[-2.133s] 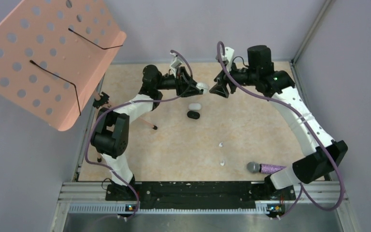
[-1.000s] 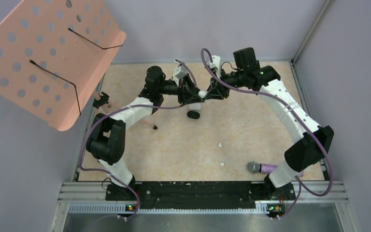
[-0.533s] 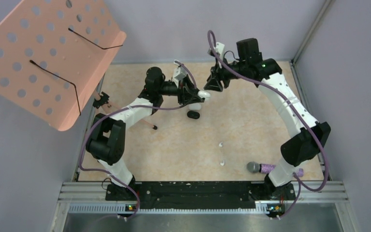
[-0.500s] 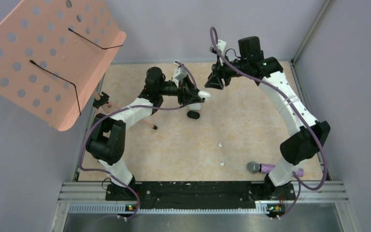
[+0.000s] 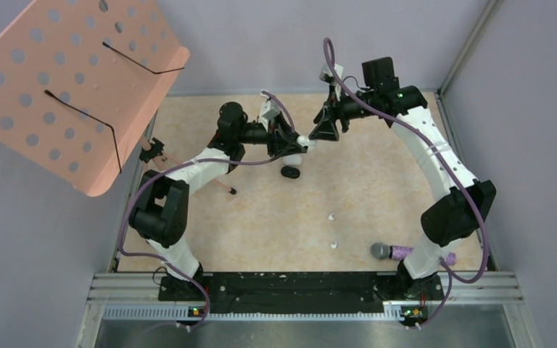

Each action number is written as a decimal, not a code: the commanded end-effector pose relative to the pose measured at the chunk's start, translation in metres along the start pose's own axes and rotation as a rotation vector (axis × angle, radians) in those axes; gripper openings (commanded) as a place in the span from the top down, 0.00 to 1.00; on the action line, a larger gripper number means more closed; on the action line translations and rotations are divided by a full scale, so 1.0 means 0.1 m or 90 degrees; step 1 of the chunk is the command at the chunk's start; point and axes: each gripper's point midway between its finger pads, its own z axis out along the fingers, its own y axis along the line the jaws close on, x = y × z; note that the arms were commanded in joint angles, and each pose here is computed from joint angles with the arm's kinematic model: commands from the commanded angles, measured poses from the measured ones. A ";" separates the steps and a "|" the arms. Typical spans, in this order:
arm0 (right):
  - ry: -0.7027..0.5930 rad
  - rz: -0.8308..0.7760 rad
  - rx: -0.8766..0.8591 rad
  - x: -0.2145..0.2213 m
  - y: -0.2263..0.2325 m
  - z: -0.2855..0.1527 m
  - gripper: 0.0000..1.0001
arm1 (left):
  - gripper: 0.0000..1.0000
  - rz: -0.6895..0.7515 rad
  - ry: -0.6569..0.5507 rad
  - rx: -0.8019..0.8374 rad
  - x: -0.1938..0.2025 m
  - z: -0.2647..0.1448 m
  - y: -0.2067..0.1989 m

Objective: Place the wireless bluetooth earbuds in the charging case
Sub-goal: Open the charging case.

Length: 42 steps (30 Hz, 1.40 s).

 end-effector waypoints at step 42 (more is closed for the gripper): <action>-0.020 -0.005 0.036 -0.15 -0.21 0.01 0.45 | 1.00 0.044 -0.035 0.008 -0.37 0.00 -0.14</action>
